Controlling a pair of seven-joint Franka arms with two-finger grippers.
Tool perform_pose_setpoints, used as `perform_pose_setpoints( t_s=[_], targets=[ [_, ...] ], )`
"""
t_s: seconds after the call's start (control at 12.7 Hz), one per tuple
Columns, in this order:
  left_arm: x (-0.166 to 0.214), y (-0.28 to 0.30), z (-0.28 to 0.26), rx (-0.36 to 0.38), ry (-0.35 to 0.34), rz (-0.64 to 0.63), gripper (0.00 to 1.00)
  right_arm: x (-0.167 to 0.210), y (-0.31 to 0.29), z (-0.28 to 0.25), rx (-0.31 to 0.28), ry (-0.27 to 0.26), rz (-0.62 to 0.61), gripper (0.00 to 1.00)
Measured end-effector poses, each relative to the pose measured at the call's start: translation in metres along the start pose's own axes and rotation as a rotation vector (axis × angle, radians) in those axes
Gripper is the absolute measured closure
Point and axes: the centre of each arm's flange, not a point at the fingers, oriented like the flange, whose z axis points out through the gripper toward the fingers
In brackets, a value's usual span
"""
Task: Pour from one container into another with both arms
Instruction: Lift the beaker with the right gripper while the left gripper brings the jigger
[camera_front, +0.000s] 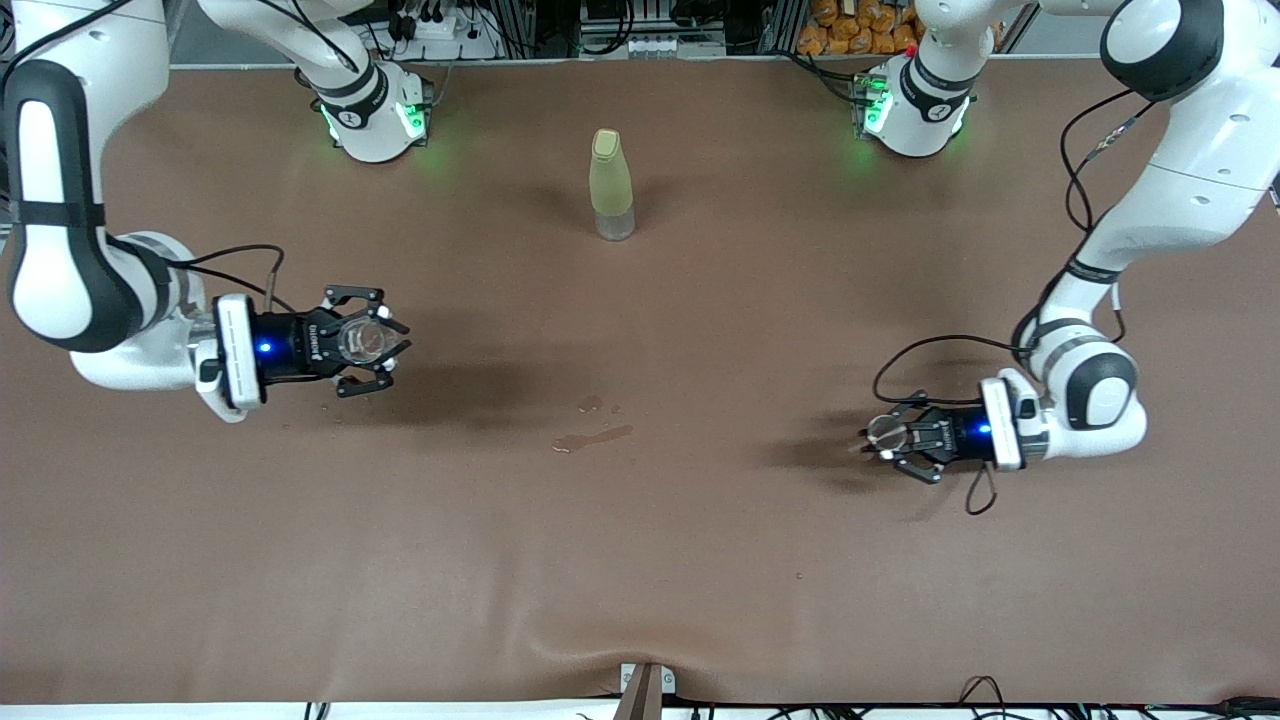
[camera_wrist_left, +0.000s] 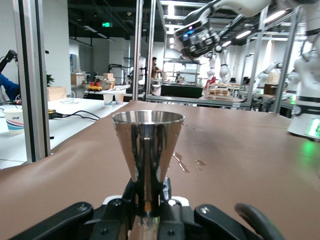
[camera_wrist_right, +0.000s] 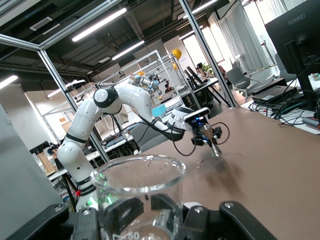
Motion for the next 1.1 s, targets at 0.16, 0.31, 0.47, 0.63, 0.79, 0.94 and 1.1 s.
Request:
perform_pose_setpoints(
  t_s=[0.16, 0.31, 0.47, 0.63, 0.79, 0.94, 1.1],
  targets=[
    [0.002, 0.003, 0.050, 0.045, 0.003, -0.019, 0.79, -0.012, 0.000, 0.018, -0.006, 0.015, 0.010, 0.83],
    [0.006, 0.012, 0.101, 0.109, 0.041, -0.001, 0.79, -0.024, 0.001, 0.036, -0.016, 0.032, 0.005, 0.83],
    [0.007, 0.026, 0.144, 0.134, 0.063, 0.008, 0.79, -0.037, 0.001, 0.055, -0.033, 0.049, -0.002, 0.83],
    [0.005, 0.036, 0.167, 0.125, 0.032, 0.004, 0.79, -0.049, 0.000, 0.075, -0.053, 0.070, -0.006, 0.83],
    [0.002, 0.048, 0.191, 0.102, -0.005, 0.005, 0.79, -0.056, 0.000, 0.090, -0.068, 0.068, -0.010, 0.83],
    [0.001, 0.067, 0.224, 0.068, -0.039, 0.006, 0.79, -0.058, -0.001, 0.100, -0.074, 0.080, -0.007, 0.83],
    [0.001, 0.085, 0.254, 0.048, -0.048, -0.007, 0.79, -0.060, -0.001, 0.107, -0.085, 0.075, -0.013, 0.83]
  ],
)
